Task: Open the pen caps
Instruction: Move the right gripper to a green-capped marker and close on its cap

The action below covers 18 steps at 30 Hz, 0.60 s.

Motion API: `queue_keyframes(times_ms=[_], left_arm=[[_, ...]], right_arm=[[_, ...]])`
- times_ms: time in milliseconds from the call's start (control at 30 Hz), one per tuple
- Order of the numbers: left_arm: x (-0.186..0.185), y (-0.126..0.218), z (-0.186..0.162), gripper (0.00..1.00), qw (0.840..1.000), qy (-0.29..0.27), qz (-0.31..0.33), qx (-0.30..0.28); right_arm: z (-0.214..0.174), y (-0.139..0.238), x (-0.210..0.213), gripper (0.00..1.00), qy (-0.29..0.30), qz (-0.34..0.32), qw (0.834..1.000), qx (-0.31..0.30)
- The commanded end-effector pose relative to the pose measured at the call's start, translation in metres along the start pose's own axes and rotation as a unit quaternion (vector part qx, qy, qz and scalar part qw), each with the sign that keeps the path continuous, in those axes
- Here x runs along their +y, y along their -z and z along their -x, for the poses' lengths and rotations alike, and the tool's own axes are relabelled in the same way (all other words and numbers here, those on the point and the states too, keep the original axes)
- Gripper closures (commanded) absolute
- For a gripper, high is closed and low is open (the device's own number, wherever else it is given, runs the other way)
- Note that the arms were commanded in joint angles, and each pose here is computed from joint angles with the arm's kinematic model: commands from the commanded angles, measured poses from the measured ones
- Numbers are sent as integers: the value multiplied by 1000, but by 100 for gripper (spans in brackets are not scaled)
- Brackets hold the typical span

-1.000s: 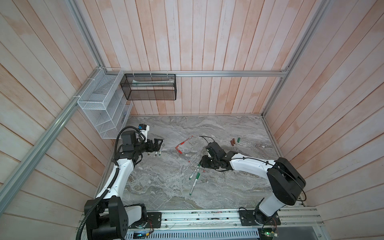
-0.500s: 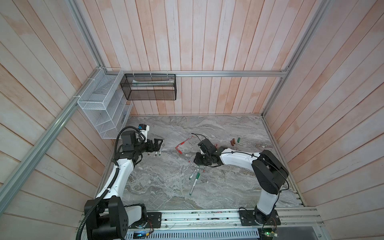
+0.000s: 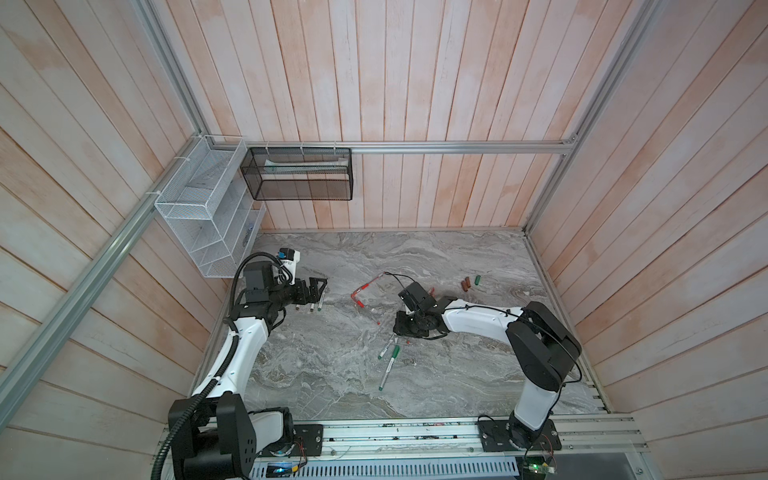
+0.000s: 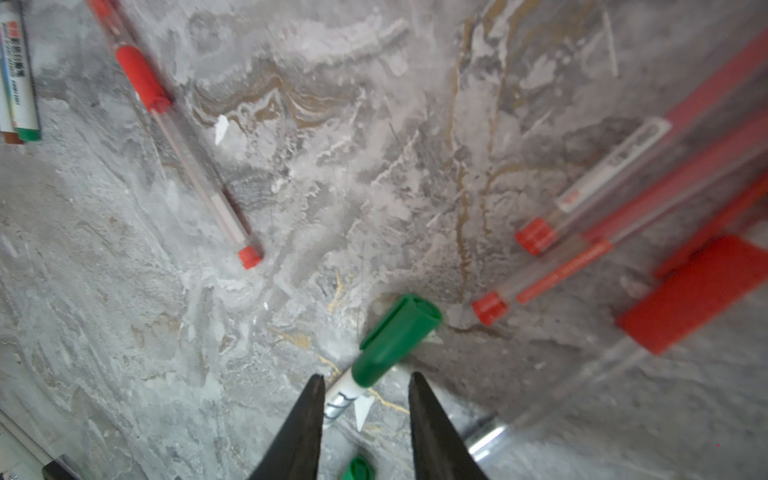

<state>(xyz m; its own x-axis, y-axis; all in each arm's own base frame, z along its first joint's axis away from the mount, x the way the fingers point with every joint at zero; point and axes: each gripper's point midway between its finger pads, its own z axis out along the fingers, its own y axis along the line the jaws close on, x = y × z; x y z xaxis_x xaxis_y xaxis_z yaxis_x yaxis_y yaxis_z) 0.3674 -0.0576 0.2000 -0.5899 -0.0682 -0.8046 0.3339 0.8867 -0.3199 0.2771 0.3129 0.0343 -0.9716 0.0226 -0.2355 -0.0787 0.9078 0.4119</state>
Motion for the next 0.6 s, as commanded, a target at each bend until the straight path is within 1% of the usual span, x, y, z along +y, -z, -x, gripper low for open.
queue_keyframes(times_ms=[0, 100, 233, 333, 567], left_arm=[[-5, 2, 5, 0, 1000, -5, -7, -5], [-7, 3, 5, 0, 1000, -8, -10, -9], [-6, 3, 6, 0, 1000, -5, -8, -5], [-7, 2, 9, 0, 1000, -2, -10, -9], [-5, 5, 7, 0, 1000, -5, -7, -10]], right_arm=[[-2, -5, -1, 64, -1, -8, 1000, 8], [2, -9, 1, 64, 4, -5, 1000, 4], [10, -17, 1, 65, 17, -27, 999, 9], [13, -22, 6, 66, 20, -23, 999, 10], [14, -32, 0, 71, 31, -47, 998, 21]])
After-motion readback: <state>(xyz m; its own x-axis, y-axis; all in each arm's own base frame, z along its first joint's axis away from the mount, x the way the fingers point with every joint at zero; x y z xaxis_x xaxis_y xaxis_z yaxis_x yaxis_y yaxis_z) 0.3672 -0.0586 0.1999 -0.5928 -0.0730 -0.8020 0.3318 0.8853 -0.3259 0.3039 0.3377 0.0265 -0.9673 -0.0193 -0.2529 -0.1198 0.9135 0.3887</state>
